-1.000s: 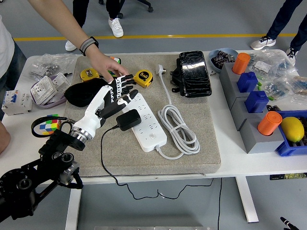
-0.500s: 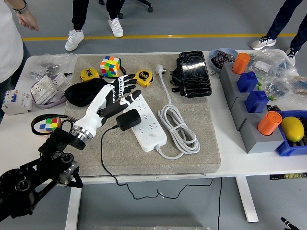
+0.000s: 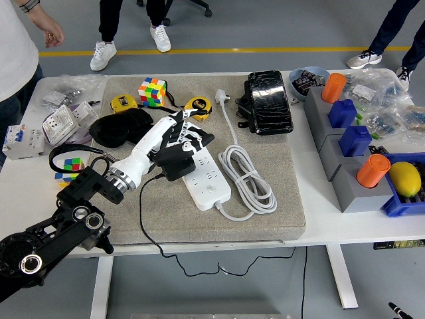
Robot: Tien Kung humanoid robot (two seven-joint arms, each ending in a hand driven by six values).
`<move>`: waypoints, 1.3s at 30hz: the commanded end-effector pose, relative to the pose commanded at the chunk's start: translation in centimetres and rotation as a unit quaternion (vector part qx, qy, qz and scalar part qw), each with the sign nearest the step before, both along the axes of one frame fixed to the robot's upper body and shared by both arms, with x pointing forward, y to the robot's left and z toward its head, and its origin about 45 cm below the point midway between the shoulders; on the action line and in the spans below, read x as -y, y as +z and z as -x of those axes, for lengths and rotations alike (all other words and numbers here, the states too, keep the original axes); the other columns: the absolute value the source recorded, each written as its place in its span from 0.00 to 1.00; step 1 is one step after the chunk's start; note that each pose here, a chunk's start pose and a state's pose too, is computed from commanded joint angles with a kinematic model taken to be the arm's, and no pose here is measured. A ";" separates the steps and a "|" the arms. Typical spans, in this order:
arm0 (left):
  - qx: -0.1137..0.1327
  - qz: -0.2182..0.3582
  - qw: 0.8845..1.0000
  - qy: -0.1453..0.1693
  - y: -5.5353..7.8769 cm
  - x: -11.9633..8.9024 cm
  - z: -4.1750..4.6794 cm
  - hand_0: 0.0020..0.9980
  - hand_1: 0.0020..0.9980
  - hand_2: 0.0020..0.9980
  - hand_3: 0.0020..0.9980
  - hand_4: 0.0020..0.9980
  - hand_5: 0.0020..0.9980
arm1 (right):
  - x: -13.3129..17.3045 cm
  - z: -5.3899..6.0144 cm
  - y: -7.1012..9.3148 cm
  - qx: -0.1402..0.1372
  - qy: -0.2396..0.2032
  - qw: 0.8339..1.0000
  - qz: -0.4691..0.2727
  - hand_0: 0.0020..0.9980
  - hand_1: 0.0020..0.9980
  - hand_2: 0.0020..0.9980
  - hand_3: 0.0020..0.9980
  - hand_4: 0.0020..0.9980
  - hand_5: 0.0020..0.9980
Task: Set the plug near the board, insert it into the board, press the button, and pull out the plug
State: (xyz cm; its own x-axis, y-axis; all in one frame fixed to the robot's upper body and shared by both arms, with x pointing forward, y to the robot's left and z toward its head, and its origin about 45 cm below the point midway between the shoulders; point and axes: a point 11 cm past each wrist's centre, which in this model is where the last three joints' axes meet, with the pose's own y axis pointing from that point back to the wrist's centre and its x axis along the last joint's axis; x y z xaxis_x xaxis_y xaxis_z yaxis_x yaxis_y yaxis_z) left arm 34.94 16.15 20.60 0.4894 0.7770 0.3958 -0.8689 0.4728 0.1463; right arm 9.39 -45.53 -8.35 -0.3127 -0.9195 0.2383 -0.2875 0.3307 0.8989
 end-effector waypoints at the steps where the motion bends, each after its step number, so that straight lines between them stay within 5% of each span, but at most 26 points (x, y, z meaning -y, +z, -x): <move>1: -0.004 -0.012 1.000 -0.003 -0.1 0.1 0.02 0.17 0.18 0.33 0.84 0.90 0.48 | 0.0 0.0 0.0 0.000 0.000 1.000 0.000 0.57 0.64 0.62 0.55 0.97 0.54; 2: -0.006 -0.021 1.000 -0.007 0.0 0.3 0.05 0.09 0.06 0.14 0.85 0.88 0.31 | 0.0 -0.1 0.0 0.001 -0.001 1.000 0.000 0.57 0.64 0.62 0.55 0.97 0.54; 7: -0.028 -0.072 0.996 -0.034 -0.1 1.0 0.34 0.09 0.06 0.14 0.85 0.88 0.31 | 0.0 -0.1 0.0 0.002 -0.002 1.000 -0.001 0.57 0.64 0.62 0.55 0.97 0.54; 8: -0.034 -0.083 0.995 -0.039 -0.2 1.1 0.42 0.07 0.07 0.14 0.84 0.71 0.03 | 0.0 -0.1 0.0 0.002 -0.003 1.000 -0.001 0.57 0.64 0.62 0.55 0.97 0.54; 13: -0.069 -0.141 0.986 -0.065 -0.5 1.6 1.02 0.07 0.07 0.14 0.84 0.71 0.03 | 0.1 0.0 0.0 0.002 -0.003 1.000 0.000 0.57 0.64 0.62 0.55 0.97 0.54; 14: -0.075 -0.150 0.983 -0.068 -0.6 1.6 1.14 0.06 0.08 0.15 0.86 0.55 0.00 | 0.1 0.0 0.0 0.002 -0.003 1.000 0.000 0.57 0.64 0.62 0.55 0.97 0.54; 39: -0.127 -0.251 0.955 -0.098 -3.7 1.7 2.23 0.05 0.09 0.16 0.84 0.59 0.00 | 0.1 -0.1 0.1 0.001 0.000 1.000 0.001 0.57 0.64 0.62 0.55 0.97 0.54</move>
